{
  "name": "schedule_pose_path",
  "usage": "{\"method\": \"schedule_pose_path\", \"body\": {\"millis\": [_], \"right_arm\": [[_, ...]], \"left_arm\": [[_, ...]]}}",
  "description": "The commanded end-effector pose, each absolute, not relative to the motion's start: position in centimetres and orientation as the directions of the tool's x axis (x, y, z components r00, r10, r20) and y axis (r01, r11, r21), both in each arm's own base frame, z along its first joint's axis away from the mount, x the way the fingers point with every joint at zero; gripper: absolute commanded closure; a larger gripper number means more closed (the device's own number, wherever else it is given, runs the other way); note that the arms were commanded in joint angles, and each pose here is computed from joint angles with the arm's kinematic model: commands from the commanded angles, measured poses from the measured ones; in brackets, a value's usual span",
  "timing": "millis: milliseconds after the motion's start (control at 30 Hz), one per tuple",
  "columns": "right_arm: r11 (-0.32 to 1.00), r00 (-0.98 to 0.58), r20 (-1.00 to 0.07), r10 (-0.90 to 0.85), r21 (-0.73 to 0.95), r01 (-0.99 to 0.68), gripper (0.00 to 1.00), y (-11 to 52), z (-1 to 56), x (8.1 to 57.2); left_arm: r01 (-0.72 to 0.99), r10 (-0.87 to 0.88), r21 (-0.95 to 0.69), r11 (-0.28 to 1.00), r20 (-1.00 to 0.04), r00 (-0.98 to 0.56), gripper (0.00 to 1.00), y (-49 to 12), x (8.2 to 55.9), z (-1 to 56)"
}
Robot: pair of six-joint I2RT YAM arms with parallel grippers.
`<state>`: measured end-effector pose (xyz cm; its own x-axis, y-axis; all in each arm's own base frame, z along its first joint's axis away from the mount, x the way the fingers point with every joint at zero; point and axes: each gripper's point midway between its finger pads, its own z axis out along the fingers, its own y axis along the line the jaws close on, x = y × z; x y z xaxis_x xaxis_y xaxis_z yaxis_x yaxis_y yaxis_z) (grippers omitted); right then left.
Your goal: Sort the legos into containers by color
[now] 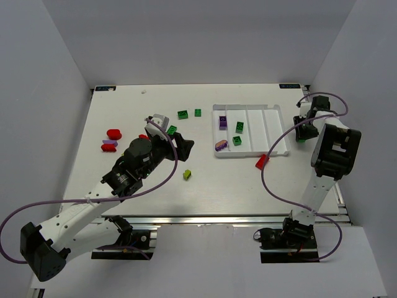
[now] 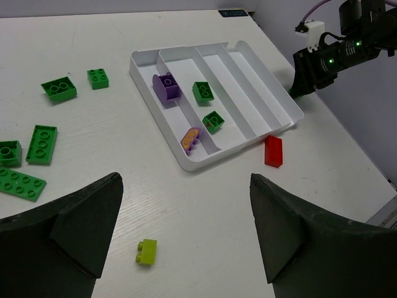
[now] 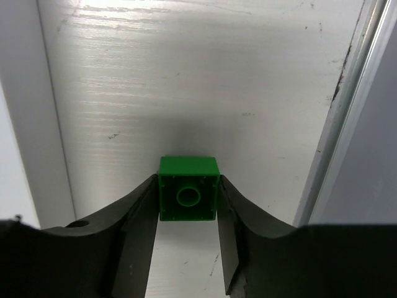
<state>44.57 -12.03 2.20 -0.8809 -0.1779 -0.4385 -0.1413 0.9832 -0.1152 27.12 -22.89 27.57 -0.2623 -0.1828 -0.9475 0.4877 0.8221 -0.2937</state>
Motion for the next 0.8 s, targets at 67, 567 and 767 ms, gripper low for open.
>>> {"method": "schedule_pose_path", "body": {"millis": [67, 567, 767], "right_arm": [[0.985, -0.858, -0.485, -0.169, -0.124, -0.123, 0.72, -12.8, 3.7, 45.6], [0.808, -0.487, -0.834, -0.259, 0.088, -0.582, 1.0, 2.4, 18.0, 43.0], [0.69, -0.485, -0.777, -0.401, 0.092, -0.718, 1.0, 12.7, 16.2, 41.6]], "left_arm": [[0.481, -0.191, -0.293, 0.827, -0.949, -0.249, 0.07, -22.5, 27.1, 27.7], [0.446, -0.173, -0.264, 0.855, -0.956, -0.236, 0.07, -21.9, 27.8, 27.1], [0.428, -0.144, -0.238, 0.872, -0.96, -0.24, 0.07, -21.7, 28.2, 26.2]]}}
